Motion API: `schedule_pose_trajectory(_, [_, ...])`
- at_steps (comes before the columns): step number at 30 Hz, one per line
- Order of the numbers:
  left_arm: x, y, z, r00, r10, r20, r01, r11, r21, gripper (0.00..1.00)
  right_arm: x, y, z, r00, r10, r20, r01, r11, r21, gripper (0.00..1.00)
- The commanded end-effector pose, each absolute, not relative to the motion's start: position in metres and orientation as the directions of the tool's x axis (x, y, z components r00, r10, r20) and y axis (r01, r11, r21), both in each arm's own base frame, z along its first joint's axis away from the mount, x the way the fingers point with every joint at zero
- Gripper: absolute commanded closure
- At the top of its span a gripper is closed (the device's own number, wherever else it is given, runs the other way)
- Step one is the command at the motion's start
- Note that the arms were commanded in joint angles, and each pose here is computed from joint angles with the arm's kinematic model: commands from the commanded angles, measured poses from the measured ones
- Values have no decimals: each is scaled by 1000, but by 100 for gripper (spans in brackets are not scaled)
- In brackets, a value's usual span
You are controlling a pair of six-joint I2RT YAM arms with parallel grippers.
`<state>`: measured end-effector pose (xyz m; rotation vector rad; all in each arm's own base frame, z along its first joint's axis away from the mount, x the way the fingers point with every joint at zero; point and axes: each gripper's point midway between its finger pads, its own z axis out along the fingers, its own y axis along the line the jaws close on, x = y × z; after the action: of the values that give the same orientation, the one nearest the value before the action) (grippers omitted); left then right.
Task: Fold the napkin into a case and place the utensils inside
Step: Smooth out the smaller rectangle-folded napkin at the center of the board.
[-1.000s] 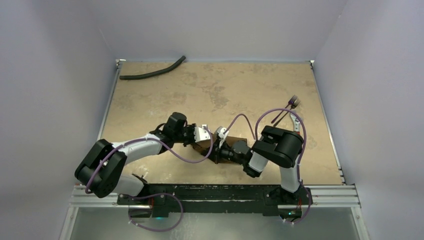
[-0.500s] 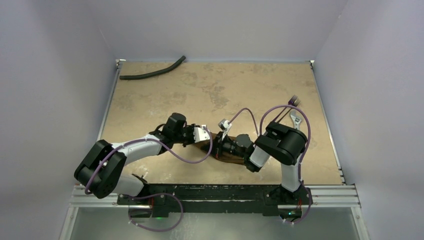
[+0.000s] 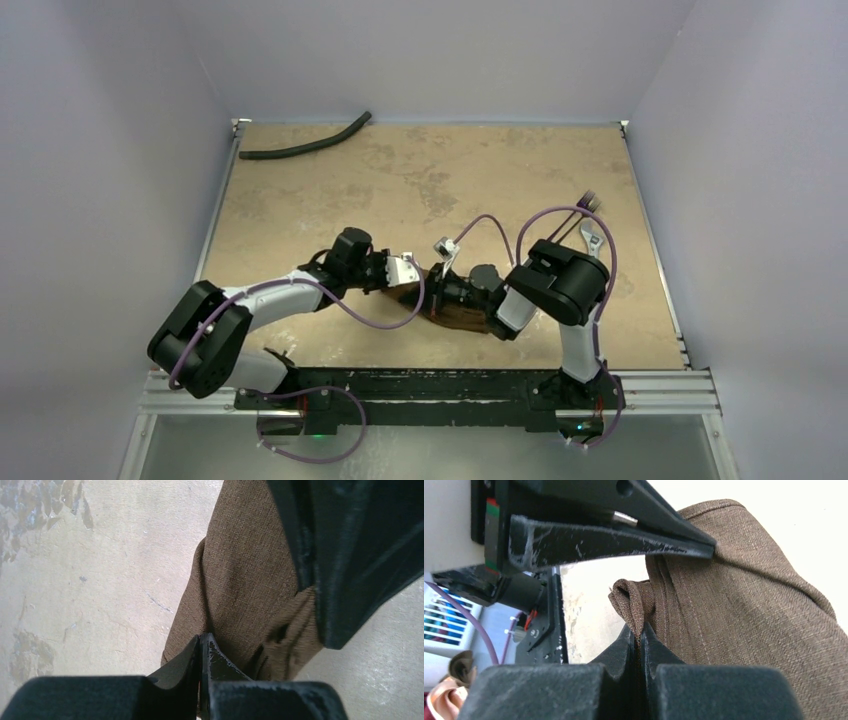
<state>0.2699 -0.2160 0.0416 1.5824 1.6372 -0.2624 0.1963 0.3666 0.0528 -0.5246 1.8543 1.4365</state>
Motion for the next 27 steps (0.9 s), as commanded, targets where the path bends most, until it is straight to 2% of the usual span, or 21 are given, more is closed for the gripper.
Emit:
schedule_pose_trajectory(1, [264, -221, 50, 182, 712, -678, 907, 145, 395, 100, 205, 374, 134, -549, 300, -780, -799, 84, 595, 100])
schedule_pose_trajectory(12, [255, -223, 50, 225, 696, -682, 911, 98, 401, 100, 223, 376, 112, -661, 185, -727, -704, 182, 686, 100])
schedule_pose_trajectory(19, [253, -223, 53, 237, 688, -687, 909, 94, 407, 100, 222, 374, 58, -767, 48, -640, -606, 273, 747, 100])
schedule_pose_trajectory(22, [252, -222, 53, 234, 690, -685, 909, 95, 406, 100, 213, 373, 35, -811, -2, -586, -564, 272, 780, 100])
schedule_pose_trajectory(27, [254, -222, 56, 239, 689, -684, 904, 99, 415, 100, 211, 369, 14, -831, -45, -555, -538, 323, 779, 100])
